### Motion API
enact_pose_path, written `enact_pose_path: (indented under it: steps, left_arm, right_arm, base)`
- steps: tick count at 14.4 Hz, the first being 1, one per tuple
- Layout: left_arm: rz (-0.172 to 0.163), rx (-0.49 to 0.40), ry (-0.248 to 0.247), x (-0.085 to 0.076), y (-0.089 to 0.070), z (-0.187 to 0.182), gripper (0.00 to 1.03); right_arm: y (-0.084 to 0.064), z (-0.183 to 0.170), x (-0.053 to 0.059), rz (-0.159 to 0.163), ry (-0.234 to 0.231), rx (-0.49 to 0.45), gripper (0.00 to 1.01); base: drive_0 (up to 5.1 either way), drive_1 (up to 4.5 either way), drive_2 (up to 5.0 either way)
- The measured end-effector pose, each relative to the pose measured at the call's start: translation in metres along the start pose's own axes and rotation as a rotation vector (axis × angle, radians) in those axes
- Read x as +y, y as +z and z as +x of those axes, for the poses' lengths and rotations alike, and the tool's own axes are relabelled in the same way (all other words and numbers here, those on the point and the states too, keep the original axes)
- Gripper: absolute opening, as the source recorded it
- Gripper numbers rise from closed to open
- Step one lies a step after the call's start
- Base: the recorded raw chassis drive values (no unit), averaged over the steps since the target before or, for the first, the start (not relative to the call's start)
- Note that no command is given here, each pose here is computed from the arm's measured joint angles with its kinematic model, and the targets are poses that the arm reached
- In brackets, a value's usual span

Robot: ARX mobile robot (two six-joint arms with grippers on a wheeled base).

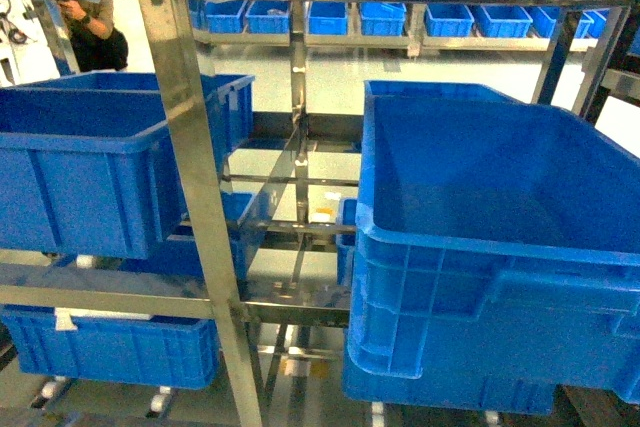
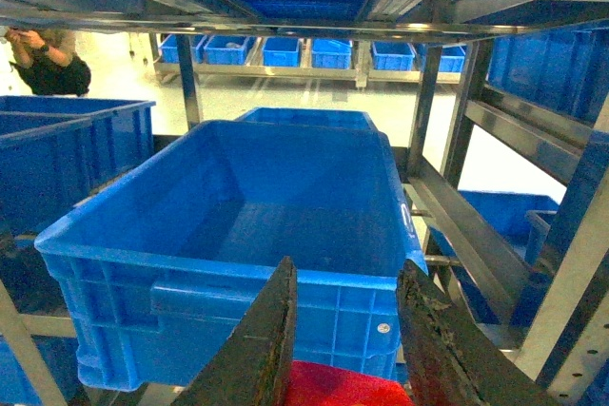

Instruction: Pick red block from blue box to shelf

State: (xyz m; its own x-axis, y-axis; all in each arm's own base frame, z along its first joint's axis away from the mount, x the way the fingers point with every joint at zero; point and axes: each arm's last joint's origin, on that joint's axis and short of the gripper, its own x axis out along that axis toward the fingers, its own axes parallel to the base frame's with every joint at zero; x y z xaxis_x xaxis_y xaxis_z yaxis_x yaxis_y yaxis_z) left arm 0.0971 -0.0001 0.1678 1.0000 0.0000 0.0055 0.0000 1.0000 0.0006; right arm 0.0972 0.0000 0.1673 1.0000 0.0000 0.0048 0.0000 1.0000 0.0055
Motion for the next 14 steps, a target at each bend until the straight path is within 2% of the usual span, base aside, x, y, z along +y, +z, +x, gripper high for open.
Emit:
enact_pose_path:
  steps: [14]
  left_arm:
    - [0.0,0.0,0.0,0.0,0.0,0.0,0.98]
  right_arm:
    - [-0.0001,0.0,0.0,0.0,0.0,0.001,0.27]
  base:
    - [0.0,0.0,0.0]
